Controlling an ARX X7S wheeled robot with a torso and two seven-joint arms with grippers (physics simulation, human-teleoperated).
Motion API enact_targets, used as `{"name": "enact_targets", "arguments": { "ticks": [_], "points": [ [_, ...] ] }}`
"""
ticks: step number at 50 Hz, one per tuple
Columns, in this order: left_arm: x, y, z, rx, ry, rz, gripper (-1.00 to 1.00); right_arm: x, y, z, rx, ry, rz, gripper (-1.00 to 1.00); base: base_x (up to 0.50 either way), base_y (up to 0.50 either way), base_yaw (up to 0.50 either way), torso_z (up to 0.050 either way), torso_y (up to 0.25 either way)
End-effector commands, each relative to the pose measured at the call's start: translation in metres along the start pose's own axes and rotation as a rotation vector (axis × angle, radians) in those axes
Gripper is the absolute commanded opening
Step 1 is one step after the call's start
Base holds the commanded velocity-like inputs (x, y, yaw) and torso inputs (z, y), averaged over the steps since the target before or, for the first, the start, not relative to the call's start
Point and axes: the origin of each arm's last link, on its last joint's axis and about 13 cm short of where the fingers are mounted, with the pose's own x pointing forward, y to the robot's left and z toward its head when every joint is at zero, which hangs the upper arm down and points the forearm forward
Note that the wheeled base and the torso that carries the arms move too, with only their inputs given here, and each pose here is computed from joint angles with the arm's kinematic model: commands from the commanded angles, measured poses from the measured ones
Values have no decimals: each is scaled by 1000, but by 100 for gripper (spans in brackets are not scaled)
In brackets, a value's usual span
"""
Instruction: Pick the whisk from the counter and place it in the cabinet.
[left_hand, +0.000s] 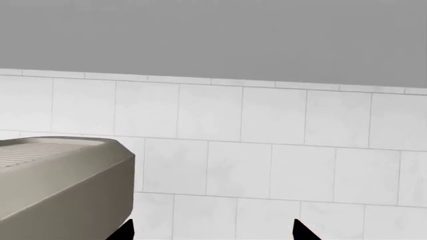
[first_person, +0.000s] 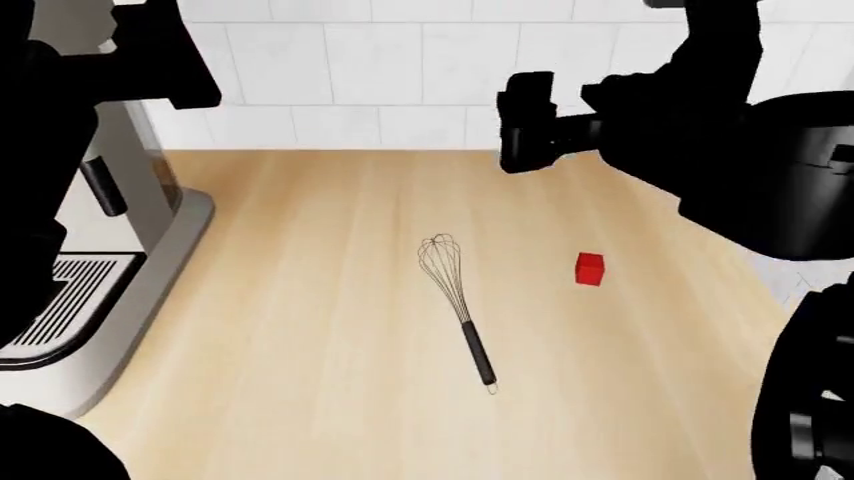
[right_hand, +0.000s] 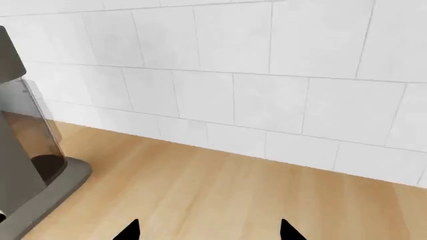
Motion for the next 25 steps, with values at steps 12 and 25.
{"name": "enact_targets", "arguments": {
  "ticks": [12,25],
  "points": [
    [0,0,1,0,-2,-2,100,-18,-1,-10,-88,167,61,100,0,0,0,0,0],
    [0,0,0,-4,-2,-2,100,-21,9,-19,-26,233,58,100,0,0,0,0,0]
  ]
}}
